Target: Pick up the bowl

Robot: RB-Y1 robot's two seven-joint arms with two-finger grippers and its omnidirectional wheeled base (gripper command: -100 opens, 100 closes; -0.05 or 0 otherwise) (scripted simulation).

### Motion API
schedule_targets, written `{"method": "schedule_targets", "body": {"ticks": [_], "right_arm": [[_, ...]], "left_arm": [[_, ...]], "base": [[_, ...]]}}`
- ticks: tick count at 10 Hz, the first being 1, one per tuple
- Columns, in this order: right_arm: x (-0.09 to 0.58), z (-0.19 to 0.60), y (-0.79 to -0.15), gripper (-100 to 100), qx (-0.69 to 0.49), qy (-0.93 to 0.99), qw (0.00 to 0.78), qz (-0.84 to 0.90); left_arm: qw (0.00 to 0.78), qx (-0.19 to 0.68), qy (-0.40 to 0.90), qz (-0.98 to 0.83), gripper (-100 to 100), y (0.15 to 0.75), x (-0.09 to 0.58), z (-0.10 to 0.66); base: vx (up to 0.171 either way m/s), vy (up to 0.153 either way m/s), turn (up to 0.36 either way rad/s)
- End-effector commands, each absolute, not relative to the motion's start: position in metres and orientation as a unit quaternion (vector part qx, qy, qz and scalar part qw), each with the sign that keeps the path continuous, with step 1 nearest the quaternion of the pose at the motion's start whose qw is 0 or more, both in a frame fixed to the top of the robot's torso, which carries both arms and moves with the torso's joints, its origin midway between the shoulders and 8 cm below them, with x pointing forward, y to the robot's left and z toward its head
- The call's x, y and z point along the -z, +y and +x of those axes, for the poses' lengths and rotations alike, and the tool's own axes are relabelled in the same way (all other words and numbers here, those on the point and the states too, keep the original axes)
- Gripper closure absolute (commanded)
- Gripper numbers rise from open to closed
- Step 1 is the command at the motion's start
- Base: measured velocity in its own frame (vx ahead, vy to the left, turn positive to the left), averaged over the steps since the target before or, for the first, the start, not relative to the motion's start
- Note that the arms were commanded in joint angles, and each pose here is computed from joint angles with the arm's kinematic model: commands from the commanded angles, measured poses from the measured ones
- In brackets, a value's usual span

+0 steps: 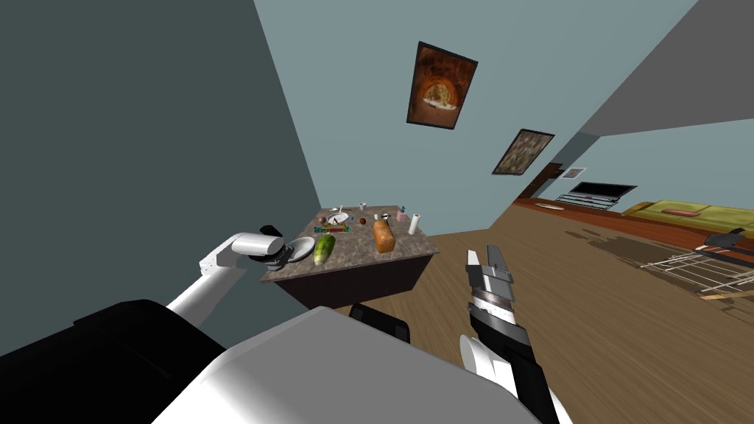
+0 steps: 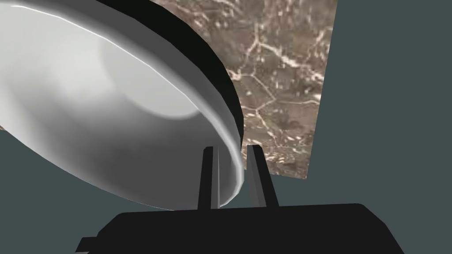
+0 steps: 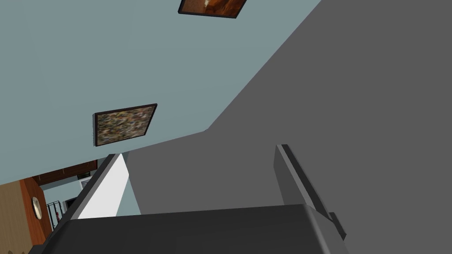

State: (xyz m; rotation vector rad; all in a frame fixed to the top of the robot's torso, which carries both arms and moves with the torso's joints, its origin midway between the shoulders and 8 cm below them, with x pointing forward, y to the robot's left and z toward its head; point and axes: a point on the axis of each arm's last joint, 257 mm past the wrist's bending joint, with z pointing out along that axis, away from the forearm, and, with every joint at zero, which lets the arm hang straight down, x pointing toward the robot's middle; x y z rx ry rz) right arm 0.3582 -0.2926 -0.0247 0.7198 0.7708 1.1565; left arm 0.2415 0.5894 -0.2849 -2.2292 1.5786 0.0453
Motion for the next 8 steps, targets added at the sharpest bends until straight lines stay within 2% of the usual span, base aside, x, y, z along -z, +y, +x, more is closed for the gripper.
{"method": "schedule_targets", "body": {"ticks": [1, 2, 3, 4, 7, 8], "right_arm": [[0.025, 0.358, -0.293, 0, -0.521, 0.347, 0.709, 0.324], [0.025, 0.358, -0.293, 0, -0.521, 0.347, 0.709, 0.324], [0.025, 0.358, -0.293, 0, -0.521, 0.347, 0.709, 0.324], [0.025, 0.358, -0.293, 0, -0.521, 0.347, 0.709, 0.324], [0.025, 0.358, -0.293, 0, -0.521, 0.347, 0.709, 0.324], [0.025, 0.358, -0.293, 0, -0.521, 0.347, 0.709, 0.324]], "left_arm": [[0.203, -0.016, 0.566, -0.799, 100, 0.589, 0.285, 0.241], [0.203, -0.016, 0.566, -0.799, 100, 0.589, 0.285, 0.241], [0.203, -0.016, 0.566, -0.799, 0, 0.589, 0.285, 0.241], [0.203, -0.016, 0.566, -0.799, 100, 0.586, 0.276, 0.241], [0.203, -0.015, 0.568, -0.798, 100, 0.584, 0.271, 0.24], [0.203, -0.016, 0.567, -0.798, 0, 0.584, 0.27, 0.239]], "base": [[0.0, 0.0, 0.0], [0.0, 0.0, 0.0], [0.0, 0.0, 0.0], [0.002, -0.007, 0.031], [0.003, -0.008, 0.019], [0.0, 0.0, 0.0]]}}
